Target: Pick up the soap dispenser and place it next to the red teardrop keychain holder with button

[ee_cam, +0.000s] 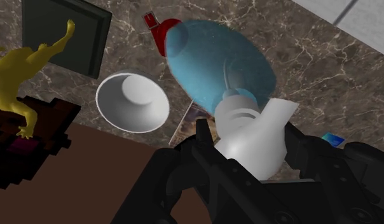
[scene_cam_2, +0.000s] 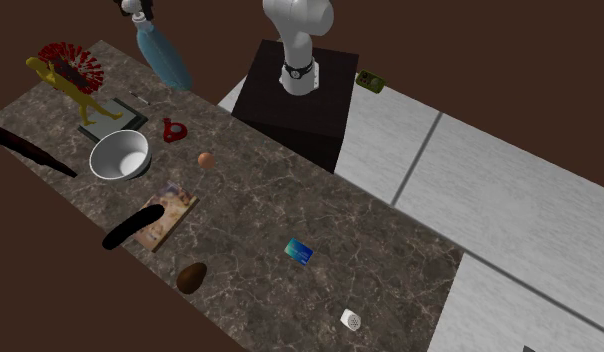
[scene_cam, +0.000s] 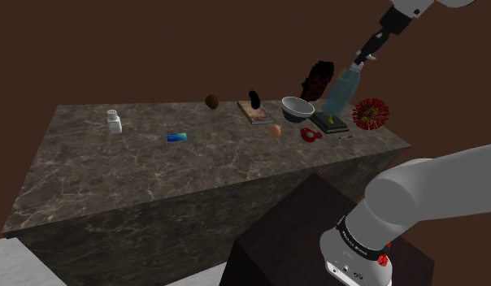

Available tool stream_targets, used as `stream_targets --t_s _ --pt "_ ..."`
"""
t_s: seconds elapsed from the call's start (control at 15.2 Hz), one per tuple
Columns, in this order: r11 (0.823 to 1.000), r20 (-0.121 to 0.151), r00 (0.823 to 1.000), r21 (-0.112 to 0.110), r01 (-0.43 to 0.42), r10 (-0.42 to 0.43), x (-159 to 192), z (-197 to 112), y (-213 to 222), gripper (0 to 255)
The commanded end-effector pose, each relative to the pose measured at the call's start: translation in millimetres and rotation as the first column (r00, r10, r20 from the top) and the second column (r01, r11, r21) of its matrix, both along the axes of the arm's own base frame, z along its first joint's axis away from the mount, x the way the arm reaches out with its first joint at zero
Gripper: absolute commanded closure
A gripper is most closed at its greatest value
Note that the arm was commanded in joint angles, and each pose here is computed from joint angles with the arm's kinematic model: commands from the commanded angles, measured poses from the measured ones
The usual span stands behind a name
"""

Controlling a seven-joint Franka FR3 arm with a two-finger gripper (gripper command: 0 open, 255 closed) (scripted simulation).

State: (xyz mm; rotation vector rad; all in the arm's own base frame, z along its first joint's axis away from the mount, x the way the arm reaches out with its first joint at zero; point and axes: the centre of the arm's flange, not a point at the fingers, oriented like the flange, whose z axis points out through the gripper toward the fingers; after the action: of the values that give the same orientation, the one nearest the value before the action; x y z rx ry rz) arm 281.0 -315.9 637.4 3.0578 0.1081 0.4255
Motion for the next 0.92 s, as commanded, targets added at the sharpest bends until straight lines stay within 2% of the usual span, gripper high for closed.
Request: stream_targets --t_s 0.0,0.86 --pt "1.0 0.001 1.0 -0.001 0.0 0.0 1 -10 0 255" --pt "1.0 0.001 1.0 -0.001 0.0 0.0 1 -79 0 255"
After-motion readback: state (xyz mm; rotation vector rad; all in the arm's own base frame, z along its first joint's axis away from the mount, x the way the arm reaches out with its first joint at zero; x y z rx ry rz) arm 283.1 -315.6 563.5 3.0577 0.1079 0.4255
